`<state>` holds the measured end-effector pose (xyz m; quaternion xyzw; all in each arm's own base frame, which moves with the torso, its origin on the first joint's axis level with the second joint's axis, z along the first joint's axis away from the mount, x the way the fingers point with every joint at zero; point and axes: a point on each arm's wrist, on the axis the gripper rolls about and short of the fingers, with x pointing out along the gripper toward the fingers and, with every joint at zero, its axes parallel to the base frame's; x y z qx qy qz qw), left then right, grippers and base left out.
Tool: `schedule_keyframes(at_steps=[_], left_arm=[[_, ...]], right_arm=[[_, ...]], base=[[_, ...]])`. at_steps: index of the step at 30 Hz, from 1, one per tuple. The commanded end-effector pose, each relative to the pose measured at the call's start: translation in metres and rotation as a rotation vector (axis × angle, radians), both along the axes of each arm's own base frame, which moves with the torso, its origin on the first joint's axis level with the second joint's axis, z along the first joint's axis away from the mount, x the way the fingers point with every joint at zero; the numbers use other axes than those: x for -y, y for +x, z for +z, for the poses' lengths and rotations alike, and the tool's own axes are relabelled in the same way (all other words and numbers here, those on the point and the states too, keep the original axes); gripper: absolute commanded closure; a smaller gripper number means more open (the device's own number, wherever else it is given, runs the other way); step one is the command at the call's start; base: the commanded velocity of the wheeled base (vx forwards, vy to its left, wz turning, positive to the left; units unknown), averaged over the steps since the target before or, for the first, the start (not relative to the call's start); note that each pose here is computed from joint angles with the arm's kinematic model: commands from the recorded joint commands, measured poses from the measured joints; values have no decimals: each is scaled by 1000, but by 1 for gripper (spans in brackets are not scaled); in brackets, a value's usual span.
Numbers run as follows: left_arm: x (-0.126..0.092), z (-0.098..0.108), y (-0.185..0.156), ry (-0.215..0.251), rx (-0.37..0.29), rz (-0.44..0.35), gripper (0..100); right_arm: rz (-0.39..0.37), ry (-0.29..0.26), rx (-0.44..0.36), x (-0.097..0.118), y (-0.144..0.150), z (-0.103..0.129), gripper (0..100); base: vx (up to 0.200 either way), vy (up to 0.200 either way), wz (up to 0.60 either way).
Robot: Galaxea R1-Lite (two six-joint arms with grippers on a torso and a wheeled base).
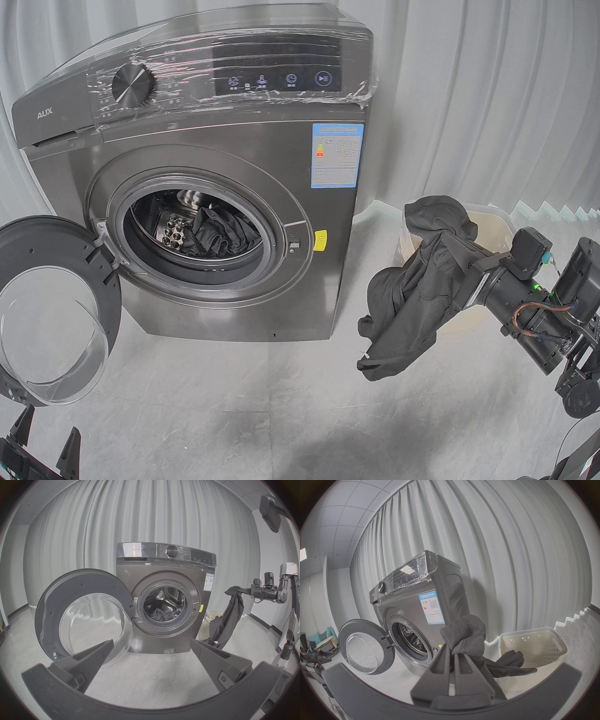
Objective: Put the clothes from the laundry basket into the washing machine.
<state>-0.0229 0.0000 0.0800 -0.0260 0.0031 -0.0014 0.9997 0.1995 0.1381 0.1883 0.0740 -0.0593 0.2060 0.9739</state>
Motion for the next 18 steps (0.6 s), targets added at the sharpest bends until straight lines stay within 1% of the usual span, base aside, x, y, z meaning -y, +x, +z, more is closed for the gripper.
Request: schedule_keyframes(at_steps=[1,11,16,18], left_arm=[[0,-4,0,0,2,0,0],[0,-4,0,0,2,0,0],[0,-4,0,0,2,0,0],[0,-4,0,0,2,0,0]], right_arm=[[2,-1,-1,-1,0,0,100],[21,1,-3,-4,-3,-1,100],[33,12,15,-6,-5,1,100],[44,18,22,-8,-6,2,100]], base=[[0,200,0],[0,200,0],[0,200,0],[0,0,0]])
